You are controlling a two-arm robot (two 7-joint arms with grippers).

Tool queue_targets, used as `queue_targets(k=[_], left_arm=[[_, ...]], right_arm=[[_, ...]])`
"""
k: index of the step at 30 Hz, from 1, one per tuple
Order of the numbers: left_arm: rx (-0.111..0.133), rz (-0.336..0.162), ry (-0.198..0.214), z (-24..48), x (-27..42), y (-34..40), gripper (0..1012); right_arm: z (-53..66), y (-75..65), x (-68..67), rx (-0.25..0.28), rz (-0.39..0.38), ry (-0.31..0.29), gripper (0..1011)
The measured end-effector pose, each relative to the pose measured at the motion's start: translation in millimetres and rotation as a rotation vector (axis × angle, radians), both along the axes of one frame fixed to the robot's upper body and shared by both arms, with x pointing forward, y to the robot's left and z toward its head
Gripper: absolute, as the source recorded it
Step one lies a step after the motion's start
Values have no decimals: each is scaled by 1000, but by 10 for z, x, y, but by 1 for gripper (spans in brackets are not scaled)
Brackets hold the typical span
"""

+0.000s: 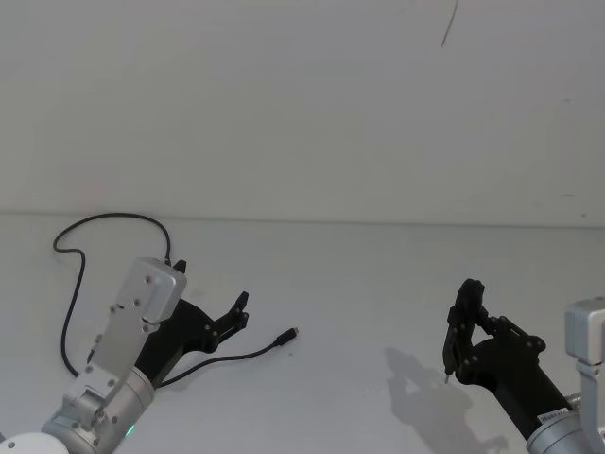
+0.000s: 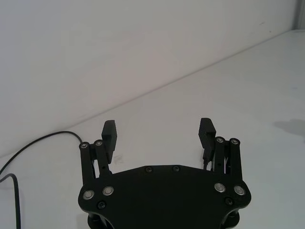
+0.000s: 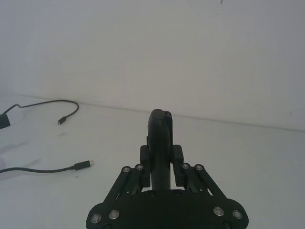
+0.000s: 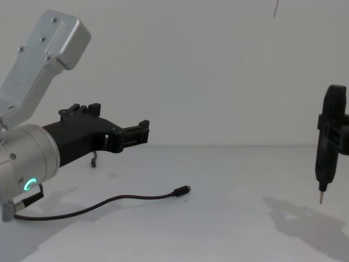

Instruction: Pick up the data cable with the one hand.

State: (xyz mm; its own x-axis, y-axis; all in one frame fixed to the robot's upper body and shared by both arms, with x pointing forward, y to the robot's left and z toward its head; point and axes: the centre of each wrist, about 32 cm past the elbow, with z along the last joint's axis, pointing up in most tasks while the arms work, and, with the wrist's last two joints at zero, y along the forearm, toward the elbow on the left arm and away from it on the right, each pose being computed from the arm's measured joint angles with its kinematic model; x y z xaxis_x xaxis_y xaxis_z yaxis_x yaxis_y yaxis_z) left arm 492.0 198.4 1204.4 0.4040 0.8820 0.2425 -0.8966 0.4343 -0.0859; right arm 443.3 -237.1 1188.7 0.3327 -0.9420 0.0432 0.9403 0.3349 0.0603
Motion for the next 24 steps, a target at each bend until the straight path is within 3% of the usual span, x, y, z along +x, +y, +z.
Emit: queue_targets(k=[17, 24], left_arm=[[0, -3, -1, 4, 2, -1, 1002], [27, -52, 1, 35, 51, 15, 1001]], right_arm=[[0, 0, 0, 0, 0, 0, 269], [0, 0, 0, 0, 0, 0, 269]])
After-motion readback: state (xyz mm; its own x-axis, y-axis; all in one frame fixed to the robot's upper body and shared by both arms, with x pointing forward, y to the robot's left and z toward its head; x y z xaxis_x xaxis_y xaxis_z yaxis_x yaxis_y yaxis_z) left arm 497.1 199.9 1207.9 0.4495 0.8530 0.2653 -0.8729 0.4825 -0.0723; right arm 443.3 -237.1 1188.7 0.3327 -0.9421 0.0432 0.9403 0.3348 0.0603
